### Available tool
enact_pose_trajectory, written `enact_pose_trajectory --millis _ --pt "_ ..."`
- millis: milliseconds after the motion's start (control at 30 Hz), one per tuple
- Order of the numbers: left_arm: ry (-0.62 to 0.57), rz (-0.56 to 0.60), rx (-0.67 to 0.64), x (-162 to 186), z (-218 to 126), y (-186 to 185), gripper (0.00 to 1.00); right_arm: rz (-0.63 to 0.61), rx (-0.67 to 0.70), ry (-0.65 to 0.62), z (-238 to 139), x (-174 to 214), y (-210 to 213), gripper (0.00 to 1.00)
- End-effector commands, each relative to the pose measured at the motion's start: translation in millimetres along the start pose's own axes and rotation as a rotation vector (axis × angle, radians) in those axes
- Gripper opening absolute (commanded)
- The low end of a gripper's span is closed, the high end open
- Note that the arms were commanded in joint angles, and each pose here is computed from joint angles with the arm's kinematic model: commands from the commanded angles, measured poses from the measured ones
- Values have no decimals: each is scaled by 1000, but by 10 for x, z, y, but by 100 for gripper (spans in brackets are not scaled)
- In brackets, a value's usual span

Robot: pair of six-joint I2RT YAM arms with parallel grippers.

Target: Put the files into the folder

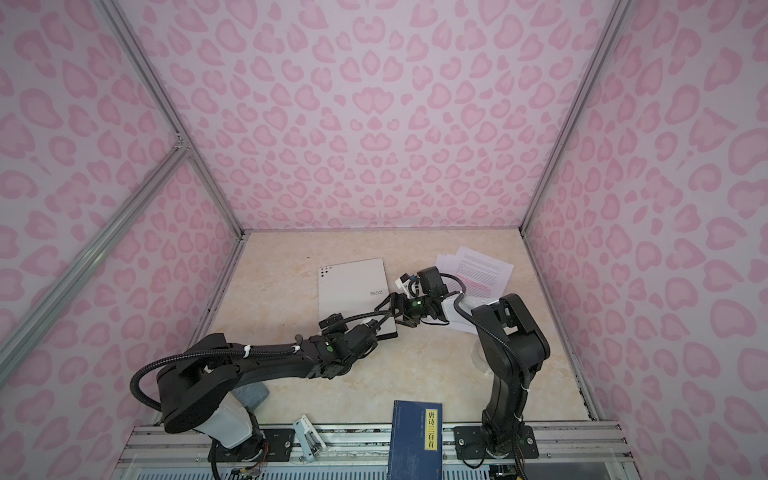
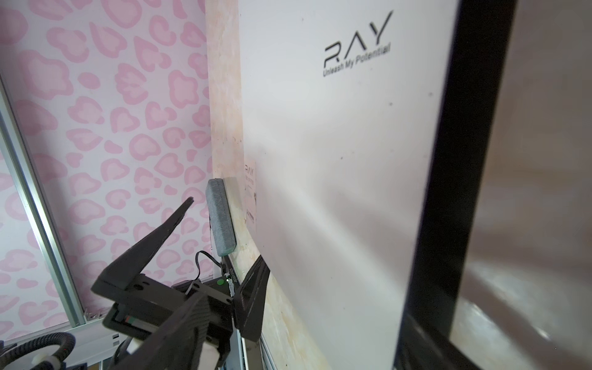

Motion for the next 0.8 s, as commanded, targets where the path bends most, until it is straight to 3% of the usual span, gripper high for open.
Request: enact_pose_trajectory --millis 0,500,600,767 --pt "-23 -16 19 -38 -72 76 98 -9 -33 5 18 -24 23 87" --pt "-213 -123 229 57 -596 454 98 13 -104 -35 -26 -117 123 87" --pt "-242 -189 268 94 -673 631 98 -1 -109 -47 -59 -134 180 87" --pt "-231 -425 291 117 -640 1234 98 -28 -111 -64 -113 -131 267 87"
Point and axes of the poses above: each gripper's point midway between its finger pads, its own z axis out along the fingers, its own y axis along the line the jaws close on, x = y × z, the point moved 10 cm from there along -z, back along the fingers, and after that the axes turned 1 degree about -z, right-handed, at the moved point
